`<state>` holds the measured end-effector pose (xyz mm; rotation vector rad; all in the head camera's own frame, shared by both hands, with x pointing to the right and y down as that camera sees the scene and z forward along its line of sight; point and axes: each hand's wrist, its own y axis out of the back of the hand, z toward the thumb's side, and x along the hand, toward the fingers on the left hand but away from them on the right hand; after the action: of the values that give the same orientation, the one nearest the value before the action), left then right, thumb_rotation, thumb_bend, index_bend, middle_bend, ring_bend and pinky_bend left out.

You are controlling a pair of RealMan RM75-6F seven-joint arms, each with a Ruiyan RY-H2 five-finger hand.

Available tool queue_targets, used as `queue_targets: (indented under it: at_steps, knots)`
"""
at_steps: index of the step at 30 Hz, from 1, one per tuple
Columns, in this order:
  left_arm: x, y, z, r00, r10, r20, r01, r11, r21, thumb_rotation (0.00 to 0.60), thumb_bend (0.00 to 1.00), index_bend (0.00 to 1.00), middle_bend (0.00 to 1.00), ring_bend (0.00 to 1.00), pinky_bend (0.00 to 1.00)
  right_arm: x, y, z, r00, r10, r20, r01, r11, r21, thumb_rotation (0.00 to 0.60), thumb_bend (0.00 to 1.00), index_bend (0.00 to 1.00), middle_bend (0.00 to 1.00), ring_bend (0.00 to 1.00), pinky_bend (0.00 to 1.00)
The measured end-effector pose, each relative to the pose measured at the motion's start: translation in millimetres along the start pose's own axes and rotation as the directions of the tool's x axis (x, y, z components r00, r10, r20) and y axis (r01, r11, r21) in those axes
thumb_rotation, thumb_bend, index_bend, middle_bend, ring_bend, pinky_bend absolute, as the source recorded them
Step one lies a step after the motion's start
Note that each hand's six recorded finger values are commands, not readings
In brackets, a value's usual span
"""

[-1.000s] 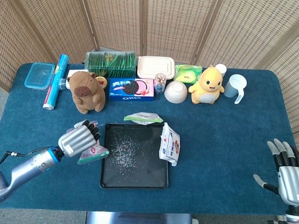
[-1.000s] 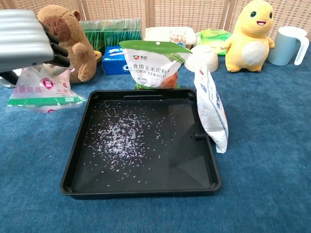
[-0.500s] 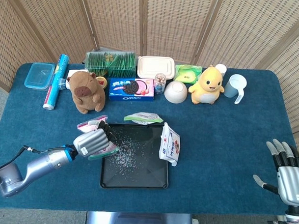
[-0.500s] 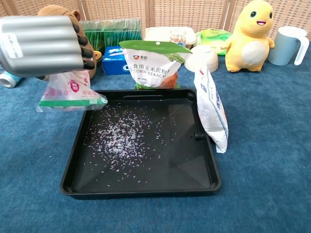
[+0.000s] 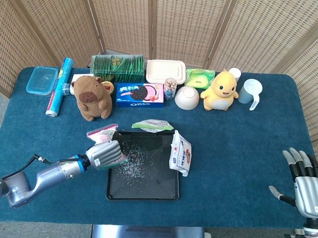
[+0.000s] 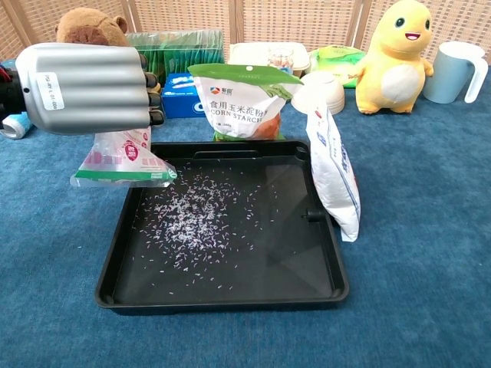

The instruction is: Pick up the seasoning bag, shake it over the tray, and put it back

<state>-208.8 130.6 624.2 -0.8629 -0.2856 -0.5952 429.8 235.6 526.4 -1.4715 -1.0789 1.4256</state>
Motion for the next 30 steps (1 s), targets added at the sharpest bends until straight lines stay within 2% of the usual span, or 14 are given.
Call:
queue_targets:
  at_steps: [8,20,27,30]
  knots:
    - [4,8,0,1.000,0.020,0.011,-0.021,0.992,0.121,0.600,0.39,0.78,0.62,0.55,0.62,0,1,-1,1.000,-0.003,0.003,0.003,1.000,-0.004,0.488,0.00,0.02,0.00,0.01,0.04]
    - [10,14,6,0.998,0.020,0.058,-0.033,0.969,0.247,0.600,0.41,0.81,0.64,0.55,0.62,-1,2,-2,1.000,-0.005,0.006,0.005,1.000,-0.007,0.492,0.00,0.02,0.00,0.01,0.04]
    - [10,19,7,0.997,-0.001,0.083,-0.021,0.965,0.260,0.600,0.41,0.82,0.65,0.55,0.62,-1,2,-2,1.000,-0.005,0.006,0.005,1.000,-0.005,0.490,0.00,0.02,0.00,0.01,0.04]
    - [9,18,7,0.995,-0.020,0.099,-0.006,0.967,0.254,0.600,0.40,0.86,0.65,0.55,0.62,-1,2,-1,1.000,-0.006,0.003,0.006,1.000,-0.004,0.488,0.00,0.02,0.00,0.01,0.04]
